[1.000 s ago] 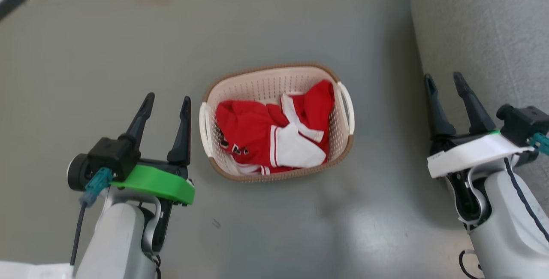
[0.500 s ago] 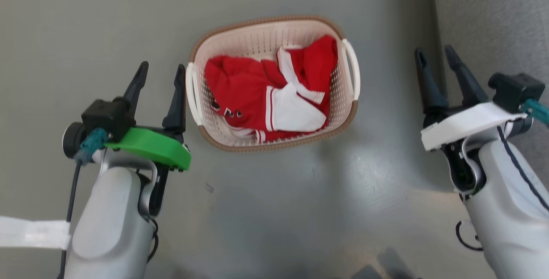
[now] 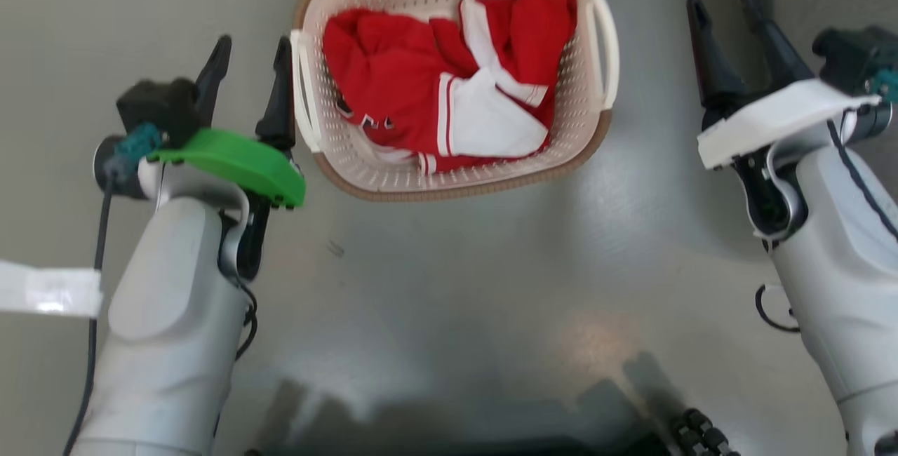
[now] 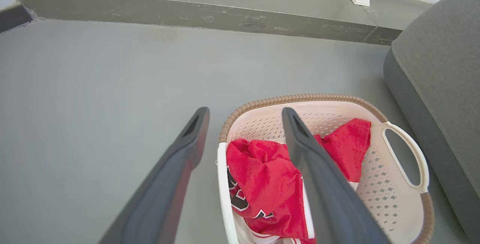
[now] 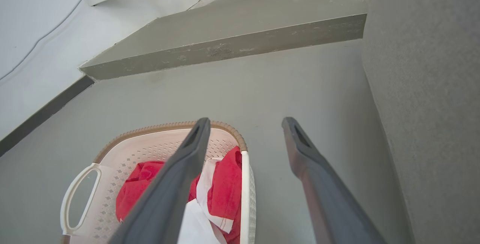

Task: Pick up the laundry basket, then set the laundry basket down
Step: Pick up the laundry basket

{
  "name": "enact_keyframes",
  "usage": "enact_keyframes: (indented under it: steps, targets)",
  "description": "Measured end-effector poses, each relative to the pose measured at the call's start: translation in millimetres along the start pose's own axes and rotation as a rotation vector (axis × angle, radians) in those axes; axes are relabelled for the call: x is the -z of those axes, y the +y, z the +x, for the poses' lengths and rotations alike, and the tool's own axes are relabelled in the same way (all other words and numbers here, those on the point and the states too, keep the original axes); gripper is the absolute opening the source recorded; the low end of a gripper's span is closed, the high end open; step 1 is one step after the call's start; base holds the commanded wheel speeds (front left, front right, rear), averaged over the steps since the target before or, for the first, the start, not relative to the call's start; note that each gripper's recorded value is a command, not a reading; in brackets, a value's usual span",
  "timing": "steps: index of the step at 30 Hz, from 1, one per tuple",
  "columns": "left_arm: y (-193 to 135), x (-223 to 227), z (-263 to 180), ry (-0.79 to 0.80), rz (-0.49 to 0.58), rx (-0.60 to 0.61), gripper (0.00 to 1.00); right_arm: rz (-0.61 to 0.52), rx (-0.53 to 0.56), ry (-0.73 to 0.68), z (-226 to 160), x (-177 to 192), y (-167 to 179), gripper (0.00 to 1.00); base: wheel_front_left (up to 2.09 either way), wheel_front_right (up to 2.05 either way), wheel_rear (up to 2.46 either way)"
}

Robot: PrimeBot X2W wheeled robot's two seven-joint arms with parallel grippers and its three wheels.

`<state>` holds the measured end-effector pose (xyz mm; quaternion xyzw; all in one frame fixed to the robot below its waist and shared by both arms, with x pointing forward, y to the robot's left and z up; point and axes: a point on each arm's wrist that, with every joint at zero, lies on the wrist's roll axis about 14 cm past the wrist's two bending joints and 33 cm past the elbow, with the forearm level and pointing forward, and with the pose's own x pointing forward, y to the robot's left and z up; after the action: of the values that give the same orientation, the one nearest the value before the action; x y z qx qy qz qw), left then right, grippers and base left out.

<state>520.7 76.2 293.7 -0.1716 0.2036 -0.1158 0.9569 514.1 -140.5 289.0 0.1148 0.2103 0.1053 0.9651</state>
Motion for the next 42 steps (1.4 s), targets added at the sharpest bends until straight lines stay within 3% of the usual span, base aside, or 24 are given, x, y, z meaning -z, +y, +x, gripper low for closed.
enact_keyframes:
  steps: [19, 42]
  targets:
    - [37, 93, 39, 0.268, -0.077, -0.058, 1.0, 0.054, -0.03, 0.301, 51, 110, 0, 1.0, 0.0, 0.0, 0.0]
    - [41, 161, 50, 0.453, -0.11, -0.033, 1.0, 0.103, -0.004, 0.442, 75, 170, -6, 1.0, 0.0, 0.0, 0.0]
